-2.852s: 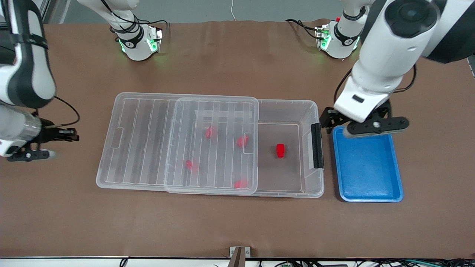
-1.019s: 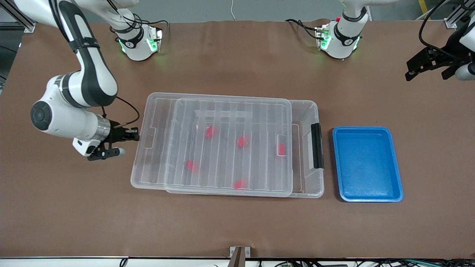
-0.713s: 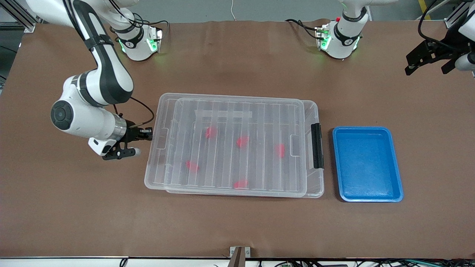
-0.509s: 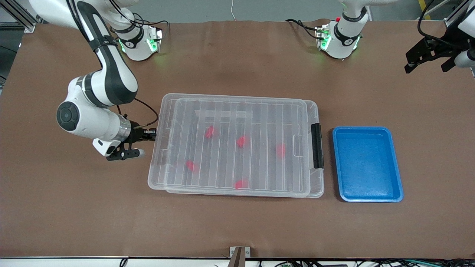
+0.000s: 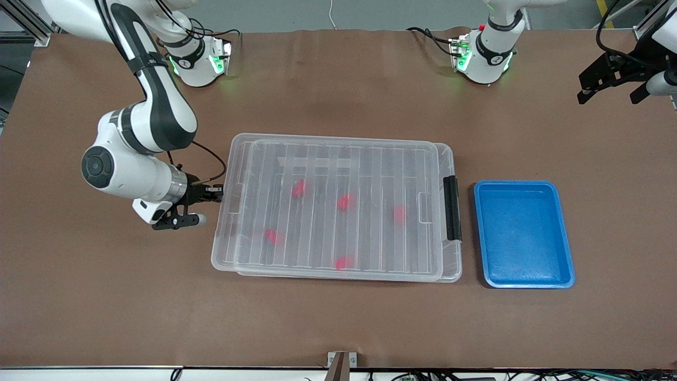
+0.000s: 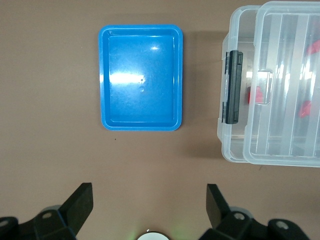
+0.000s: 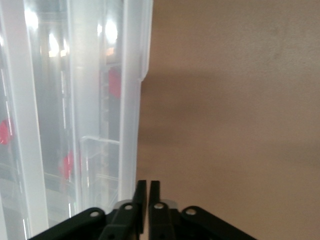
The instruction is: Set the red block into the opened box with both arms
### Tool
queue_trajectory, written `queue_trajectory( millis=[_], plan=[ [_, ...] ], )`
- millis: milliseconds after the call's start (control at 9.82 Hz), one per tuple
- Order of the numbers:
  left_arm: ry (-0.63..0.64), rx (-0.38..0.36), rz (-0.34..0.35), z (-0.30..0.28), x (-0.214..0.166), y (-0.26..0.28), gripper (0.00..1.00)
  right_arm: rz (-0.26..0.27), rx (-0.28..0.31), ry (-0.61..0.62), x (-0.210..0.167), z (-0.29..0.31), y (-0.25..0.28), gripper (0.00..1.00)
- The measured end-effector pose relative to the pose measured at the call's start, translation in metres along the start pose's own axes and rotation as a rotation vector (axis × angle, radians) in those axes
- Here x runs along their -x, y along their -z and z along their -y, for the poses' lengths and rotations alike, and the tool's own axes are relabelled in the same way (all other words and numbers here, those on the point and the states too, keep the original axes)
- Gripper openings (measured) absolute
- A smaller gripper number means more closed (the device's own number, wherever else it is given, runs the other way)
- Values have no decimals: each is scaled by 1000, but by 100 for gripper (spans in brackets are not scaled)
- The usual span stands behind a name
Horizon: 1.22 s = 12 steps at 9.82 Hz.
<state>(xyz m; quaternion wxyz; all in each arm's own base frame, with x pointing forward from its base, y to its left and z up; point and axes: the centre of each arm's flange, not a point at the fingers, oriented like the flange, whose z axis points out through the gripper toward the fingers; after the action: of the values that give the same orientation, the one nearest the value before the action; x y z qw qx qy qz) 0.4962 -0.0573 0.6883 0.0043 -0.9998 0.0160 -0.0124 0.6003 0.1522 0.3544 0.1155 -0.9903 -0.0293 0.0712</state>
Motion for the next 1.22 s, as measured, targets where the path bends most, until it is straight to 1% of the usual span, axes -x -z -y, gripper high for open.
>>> queue_trajectory(
  millis=[102, 204, 306, 407, 509, 611, 815, 917, 1222],
  plan=[
    [1, 0, -1, 0, 0, 0, 100, -18, 29, -11, -2, -18, 21, 31],
    [0, 0, -3, 0, 0, 1, 100, -39, 97, -17, 0, -36, 60, 45],
    [0, 0, -4, 0, 0, 2, 100, -47, 166, -49, 12, -47, 109, 62],
    [-1, 0, -5, -1, 0, 2, 100, -44, 205, -96, 31, -48, 156, 76],
    [-2, 0, -5, -1, 0, 2, 100, -49, 223, -138, 52, -45, 194, 89],
    [-2, 0, -5, -1, 0, 2, 100, -67, 227, -172, 72, -48, 227, 100],
    [-4, 0, -1, -2, -1, 0, 100, -89, 224, -225, 107, -68, 269, 100],
    [-5, 0, 1, -2, -2, -1, 100, -99, 221, -247, 115, -81, 280, 100],
    [-5, 0, 2, -3, -2, -1, 100, -162, 216, -279, 119, -94, 308, 100]
  ],
)
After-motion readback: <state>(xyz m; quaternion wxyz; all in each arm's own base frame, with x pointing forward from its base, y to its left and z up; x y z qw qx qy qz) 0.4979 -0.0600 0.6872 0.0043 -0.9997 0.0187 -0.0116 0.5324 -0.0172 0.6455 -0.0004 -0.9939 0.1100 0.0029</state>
